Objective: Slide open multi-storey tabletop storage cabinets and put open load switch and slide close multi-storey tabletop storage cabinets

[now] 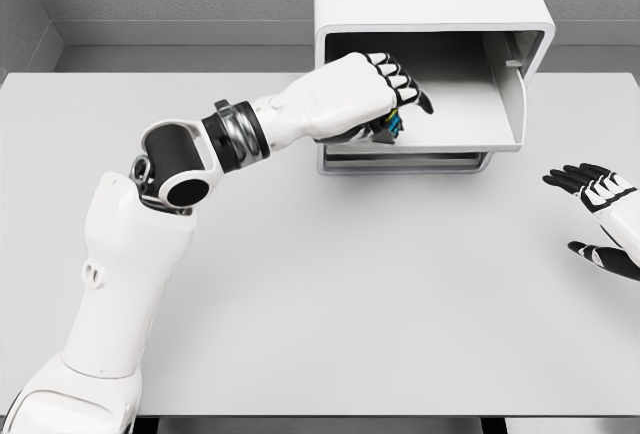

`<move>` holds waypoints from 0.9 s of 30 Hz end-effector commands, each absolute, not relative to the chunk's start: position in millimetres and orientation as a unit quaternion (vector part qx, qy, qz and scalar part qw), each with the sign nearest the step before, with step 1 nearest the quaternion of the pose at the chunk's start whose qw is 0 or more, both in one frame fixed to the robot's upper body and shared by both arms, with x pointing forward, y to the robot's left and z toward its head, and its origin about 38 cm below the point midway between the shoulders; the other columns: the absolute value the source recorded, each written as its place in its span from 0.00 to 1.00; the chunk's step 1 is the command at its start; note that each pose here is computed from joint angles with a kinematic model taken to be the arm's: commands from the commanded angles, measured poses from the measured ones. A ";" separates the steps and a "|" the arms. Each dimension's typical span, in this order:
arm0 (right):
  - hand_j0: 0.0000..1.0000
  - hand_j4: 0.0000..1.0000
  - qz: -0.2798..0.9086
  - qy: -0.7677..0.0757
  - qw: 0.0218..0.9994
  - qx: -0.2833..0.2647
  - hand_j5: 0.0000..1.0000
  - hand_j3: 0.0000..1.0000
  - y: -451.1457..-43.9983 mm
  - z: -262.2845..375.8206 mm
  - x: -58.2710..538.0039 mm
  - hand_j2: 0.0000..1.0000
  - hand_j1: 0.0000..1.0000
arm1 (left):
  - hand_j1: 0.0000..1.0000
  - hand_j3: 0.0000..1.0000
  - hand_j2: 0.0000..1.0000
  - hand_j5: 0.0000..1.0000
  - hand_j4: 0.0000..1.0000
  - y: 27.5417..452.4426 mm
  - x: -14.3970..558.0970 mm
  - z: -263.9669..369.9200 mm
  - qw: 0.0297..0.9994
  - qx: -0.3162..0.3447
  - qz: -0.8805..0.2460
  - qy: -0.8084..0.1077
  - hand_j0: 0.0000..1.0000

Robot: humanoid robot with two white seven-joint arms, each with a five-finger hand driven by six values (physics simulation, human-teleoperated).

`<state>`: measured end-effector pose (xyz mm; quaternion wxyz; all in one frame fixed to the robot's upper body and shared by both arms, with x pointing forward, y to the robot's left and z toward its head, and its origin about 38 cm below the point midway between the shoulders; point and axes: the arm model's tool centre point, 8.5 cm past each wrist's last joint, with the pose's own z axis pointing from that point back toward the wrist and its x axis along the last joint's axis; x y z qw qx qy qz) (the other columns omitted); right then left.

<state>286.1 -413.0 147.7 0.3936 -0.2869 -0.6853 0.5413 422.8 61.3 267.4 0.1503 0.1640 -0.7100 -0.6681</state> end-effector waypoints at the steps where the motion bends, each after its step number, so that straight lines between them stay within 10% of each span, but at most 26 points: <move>1: 0.95 0.95 0.539 -0.687 0.394 -0.286 0.95 0.95 -413.2 148.6 286.2 0.95 0.95 | 0.81 0.81 0.81 0.81 0.81 61.7 422.6 268.6 0.151 0.163 -0.665 -0.713 0.81; 13: 0.95 0.95 0.540 -0.686 0.395 -0.287 0.95 0.95 -413.9 148.2 286.6 0.95 0.95 | 1.00 1.00 1.00 1.00 1.00 63.8 412.7 281.0 0.136 0.170 -0.652 -0.726 1.00; 27: 0.90 0.90 0.535 -0.720 0.362 -0.254 0.90 0.90 -374.5 155.5 281.7 0.90 0.90 | 1.00 1.00 1.00 1.00 1.00 102.1 378.2 280.4 0.139 0.107 -0.604 -0.778 1.00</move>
